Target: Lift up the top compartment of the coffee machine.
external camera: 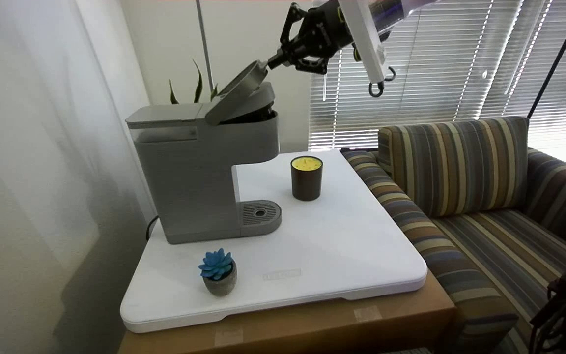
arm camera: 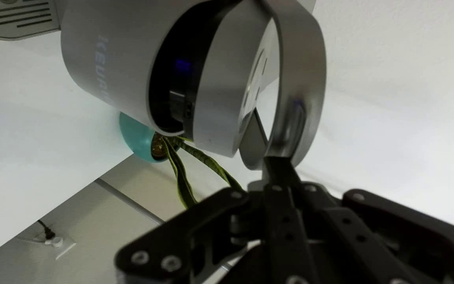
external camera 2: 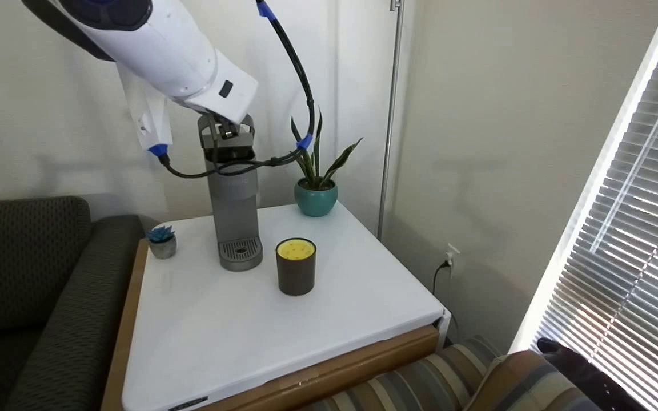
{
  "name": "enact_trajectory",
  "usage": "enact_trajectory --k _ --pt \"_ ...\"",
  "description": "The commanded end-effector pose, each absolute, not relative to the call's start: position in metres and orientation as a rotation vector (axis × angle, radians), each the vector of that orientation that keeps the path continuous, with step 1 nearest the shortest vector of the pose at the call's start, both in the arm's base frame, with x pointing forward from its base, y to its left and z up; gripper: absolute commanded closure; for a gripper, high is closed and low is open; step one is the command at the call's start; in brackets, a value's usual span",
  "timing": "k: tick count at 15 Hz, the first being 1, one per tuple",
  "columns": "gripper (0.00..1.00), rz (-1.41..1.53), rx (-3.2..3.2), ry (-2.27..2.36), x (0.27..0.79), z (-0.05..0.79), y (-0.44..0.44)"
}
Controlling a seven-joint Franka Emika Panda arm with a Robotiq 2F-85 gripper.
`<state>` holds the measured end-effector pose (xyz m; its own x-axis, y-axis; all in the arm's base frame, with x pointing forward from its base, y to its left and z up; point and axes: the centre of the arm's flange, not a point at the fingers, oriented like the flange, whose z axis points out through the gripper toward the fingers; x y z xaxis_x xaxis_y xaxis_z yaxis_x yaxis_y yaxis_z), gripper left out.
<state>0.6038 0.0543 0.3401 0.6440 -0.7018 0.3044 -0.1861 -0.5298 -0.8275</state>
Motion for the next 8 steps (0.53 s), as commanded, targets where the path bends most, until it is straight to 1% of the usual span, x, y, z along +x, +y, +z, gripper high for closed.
enact_trajectory --k 1,8 --pt "1.0 -0.828 -2.011 0.657 0.6018 0.3498 0.0605" --pt "1.0 -0.817 -2.004 0.675 0.6031 0.3442 0.0549"
